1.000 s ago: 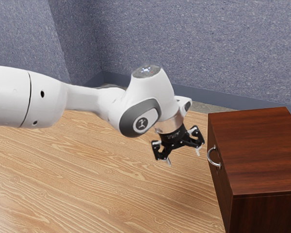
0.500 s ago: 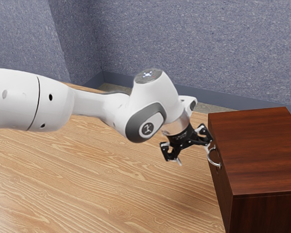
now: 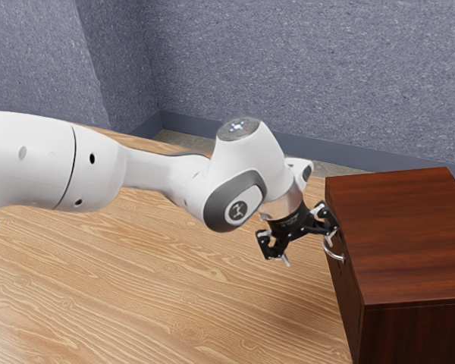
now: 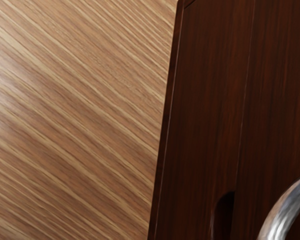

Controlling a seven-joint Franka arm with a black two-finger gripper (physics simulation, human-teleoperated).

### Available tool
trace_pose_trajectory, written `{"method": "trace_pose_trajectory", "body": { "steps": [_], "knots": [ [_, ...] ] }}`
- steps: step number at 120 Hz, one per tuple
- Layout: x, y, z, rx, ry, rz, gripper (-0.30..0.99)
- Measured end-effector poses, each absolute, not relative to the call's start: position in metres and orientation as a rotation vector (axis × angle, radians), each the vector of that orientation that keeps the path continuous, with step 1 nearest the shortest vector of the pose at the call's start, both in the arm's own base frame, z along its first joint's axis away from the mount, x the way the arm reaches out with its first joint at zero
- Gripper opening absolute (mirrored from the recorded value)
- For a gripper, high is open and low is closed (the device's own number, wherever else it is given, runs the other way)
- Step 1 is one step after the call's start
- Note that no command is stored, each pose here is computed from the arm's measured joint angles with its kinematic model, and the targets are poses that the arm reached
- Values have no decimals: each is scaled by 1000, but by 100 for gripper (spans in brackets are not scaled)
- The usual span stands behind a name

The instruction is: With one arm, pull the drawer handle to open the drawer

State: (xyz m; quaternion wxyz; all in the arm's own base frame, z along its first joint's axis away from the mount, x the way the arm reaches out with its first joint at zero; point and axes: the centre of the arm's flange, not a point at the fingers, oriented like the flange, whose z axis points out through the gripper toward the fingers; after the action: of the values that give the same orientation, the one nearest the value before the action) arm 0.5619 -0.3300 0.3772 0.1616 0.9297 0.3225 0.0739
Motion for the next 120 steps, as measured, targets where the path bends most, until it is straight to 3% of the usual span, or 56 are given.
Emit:
{"method": "trace_pose_trajectory", "body": {
  "steps": [42, 120],
  "knots": [
    [563, -328, 377, 2641, 938, 202, 61],
    [547, -303, 380, 2686, 965, 154, 62]
  ]
}}
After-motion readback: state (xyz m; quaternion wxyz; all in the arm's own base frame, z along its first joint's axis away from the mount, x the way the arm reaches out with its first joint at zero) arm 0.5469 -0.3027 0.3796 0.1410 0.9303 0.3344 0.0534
